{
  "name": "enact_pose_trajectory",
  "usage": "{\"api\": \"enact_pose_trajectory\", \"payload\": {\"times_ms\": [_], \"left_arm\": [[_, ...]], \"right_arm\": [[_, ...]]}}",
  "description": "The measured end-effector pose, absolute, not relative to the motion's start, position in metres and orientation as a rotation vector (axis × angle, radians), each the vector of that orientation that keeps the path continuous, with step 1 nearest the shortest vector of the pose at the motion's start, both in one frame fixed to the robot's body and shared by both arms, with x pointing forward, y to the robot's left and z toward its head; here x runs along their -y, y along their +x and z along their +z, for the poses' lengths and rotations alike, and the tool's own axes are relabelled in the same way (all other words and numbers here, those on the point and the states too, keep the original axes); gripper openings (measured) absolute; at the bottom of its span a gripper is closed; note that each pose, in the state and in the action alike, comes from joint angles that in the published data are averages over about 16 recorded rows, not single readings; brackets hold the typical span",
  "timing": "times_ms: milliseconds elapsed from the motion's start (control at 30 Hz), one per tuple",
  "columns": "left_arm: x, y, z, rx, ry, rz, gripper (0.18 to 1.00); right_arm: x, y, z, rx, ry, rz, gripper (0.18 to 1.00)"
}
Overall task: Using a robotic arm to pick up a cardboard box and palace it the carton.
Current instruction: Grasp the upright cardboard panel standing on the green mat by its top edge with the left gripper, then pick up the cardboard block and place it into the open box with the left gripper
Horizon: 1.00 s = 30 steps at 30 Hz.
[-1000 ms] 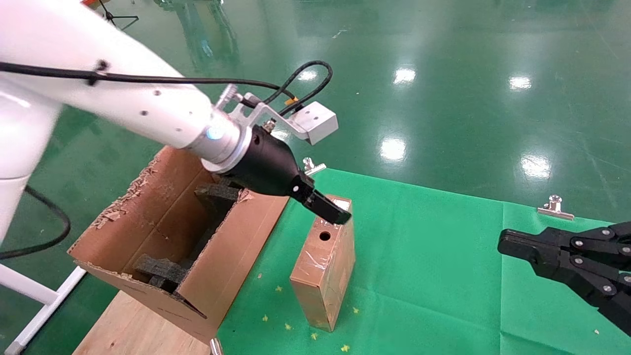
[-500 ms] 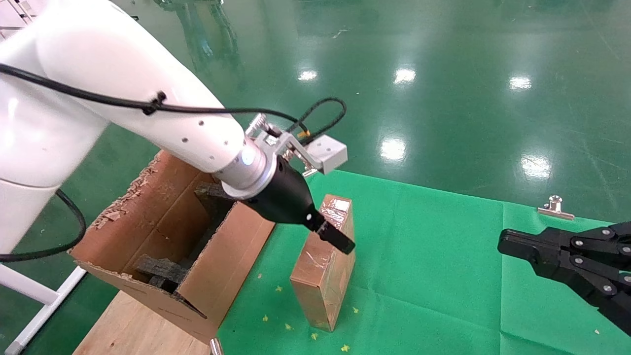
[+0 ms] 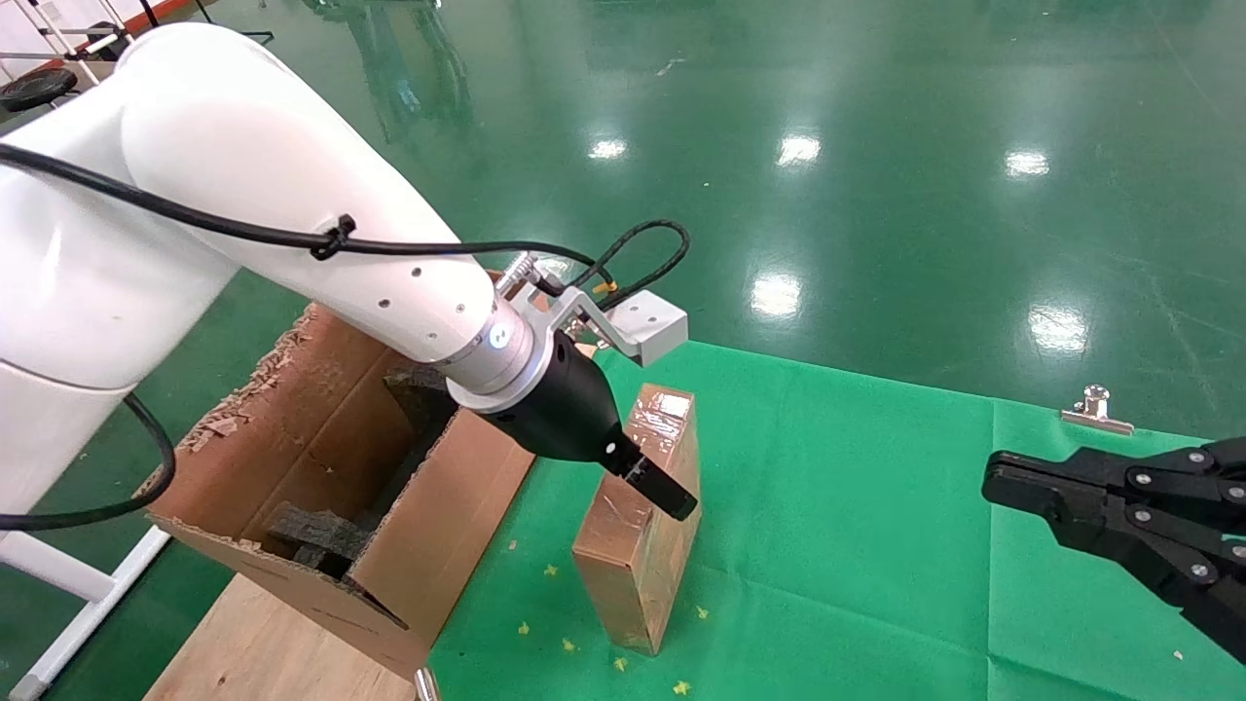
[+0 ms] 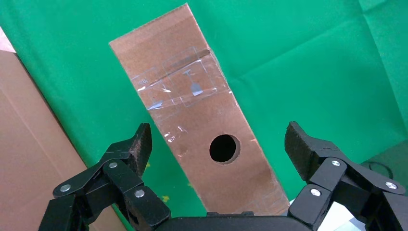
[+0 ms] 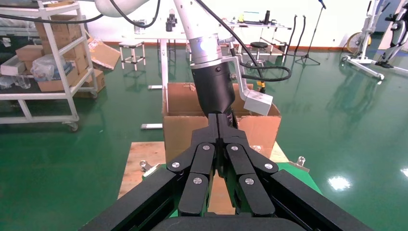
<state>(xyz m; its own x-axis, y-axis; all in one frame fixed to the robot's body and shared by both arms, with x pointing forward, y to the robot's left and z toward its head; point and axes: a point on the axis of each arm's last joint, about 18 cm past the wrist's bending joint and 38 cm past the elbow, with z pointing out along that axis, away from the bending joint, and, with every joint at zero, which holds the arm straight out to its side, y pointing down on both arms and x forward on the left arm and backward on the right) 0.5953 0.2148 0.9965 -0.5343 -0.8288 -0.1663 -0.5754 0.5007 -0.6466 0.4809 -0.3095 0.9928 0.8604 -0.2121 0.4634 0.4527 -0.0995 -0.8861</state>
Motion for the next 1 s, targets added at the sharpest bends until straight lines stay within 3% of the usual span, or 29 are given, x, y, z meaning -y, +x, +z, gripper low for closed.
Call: {"api": "enact_pose_trajectory", "payload": {"times_ms": [300,500,767,1000], "left_arm": [[-0.2148,0.5951,0.9973,-2.285,-1.158,-0.744,0.980],[-0.2148,0.5949,0.9976,-2.285,-1.160,-0.746,0.934],[-0.2151,0.5950,0.9979,-2.285,-1.162,-0.748,0.829],[-0.2185,0.5960,1.0041,-2.276,-1.131,-0.752,0.677]], "right_arm": [[0.3095,0.4809,0.9928,0.195,-1.576,-0.564,0.243],[0.3095,0.4809,0.9928,0.195,-1.576,-0.564,0.320],[0.3095,0.4809,0.9928,0.195,-1.576,-0.564,0.477],[0.3095,0.4809,0.9928,0.195,-1.576,-0.564,0.646]]}}
